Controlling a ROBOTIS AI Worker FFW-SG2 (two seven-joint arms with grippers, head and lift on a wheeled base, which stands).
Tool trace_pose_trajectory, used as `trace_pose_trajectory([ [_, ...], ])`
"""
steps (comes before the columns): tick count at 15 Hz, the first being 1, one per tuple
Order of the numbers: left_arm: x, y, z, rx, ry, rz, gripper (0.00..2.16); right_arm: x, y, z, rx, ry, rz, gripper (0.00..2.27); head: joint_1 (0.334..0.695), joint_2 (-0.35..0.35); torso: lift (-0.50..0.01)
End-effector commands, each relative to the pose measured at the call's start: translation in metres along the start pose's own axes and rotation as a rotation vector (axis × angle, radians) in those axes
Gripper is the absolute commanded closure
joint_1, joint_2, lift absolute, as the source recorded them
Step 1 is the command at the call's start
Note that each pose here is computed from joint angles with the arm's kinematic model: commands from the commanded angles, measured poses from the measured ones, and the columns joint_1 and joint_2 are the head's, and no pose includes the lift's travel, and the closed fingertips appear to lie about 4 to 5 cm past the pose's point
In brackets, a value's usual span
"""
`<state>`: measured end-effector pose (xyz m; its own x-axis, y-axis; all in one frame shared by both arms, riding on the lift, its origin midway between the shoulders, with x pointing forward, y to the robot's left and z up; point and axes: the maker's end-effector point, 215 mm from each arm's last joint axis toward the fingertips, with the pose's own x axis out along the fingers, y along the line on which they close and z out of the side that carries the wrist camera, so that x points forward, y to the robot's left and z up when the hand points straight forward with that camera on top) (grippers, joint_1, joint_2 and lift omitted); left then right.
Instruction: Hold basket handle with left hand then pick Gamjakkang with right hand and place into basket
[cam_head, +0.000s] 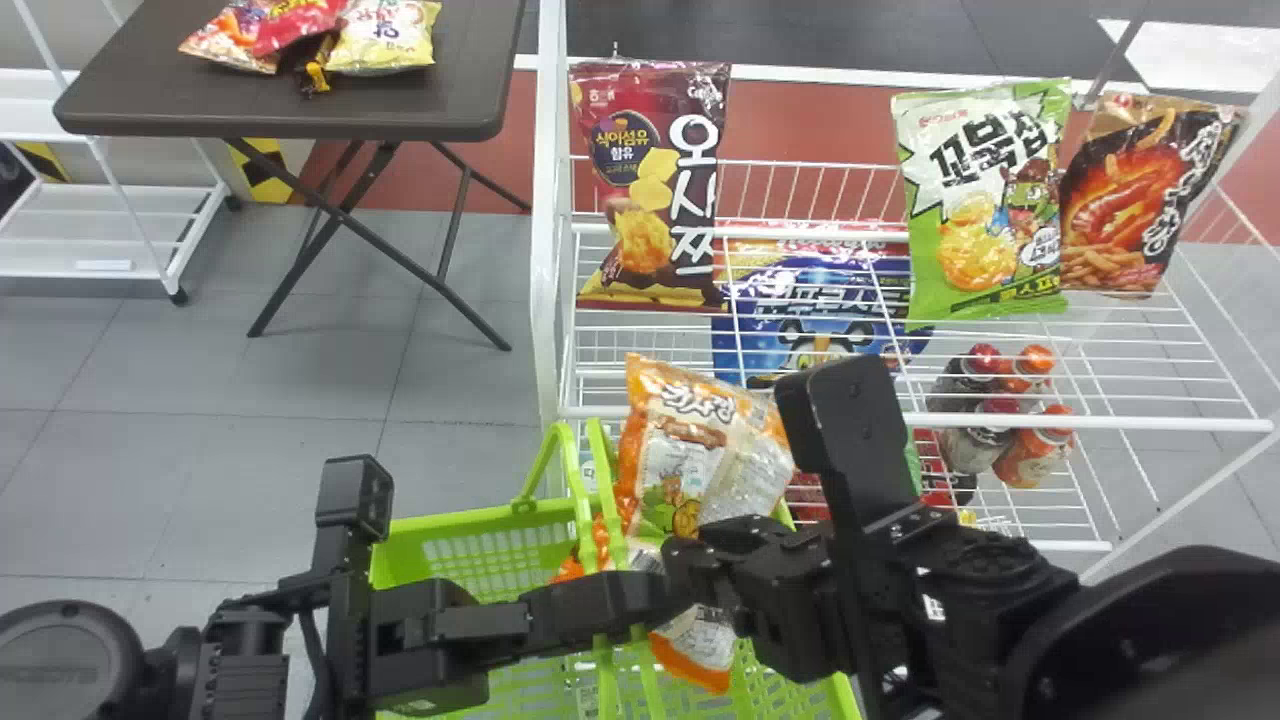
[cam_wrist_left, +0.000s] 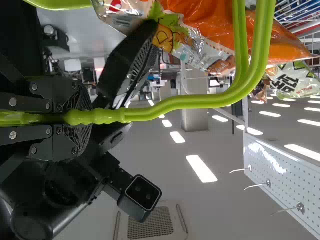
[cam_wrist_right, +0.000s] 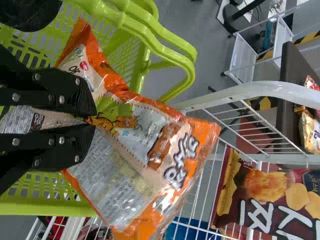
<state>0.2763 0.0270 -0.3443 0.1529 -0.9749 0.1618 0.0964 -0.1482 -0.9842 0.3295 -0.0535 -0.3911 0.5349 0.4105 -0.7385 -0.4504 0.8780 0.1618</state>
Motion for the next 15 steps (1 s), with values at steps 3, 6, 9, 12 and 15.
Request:
trace_pose_trajectory([
  [3, -0.001, 0.0, 0.0, -0.005, -0.003, -0.005, 2.15, -0.012, -0.02, 0.004, 0.031, -0.022, -0.034, 0.06, 0.695, -0.059, -0.017],
  [6, -0.001, 0.0, 0.0, -0.006, -0.003, -0.006, 2.15, -0.022, -0.053, -0.002, 0.085, -0.027, -0.089, 0.08, 0.695, -0.092, -0.017],
  [9, -0.001, 0.0, 0.0, -0.008, -0.004, -0.008, 2.15, -0.025, -0.113, -0.017, 0.153, -0.033, -0.2, 0.08, 0.695, -0.165, -0.017],
  [12, 0.0, 0.0, -0.001, -0.009, -0.001, -0.008, 2.15, -0.032, -0.174, 0.024, 0.206, -0.263, -0.247, 0.08, 0.695, -0.261, -0.017],
  [15, 0.0, 0.0, -0.002, -0.013, -0.002, -0.012, 2.15, -0.059, -0.232, 0.068, 0.22, -0.532, -0.296, 0.08, 0.695, -0.306, -0.017],
])
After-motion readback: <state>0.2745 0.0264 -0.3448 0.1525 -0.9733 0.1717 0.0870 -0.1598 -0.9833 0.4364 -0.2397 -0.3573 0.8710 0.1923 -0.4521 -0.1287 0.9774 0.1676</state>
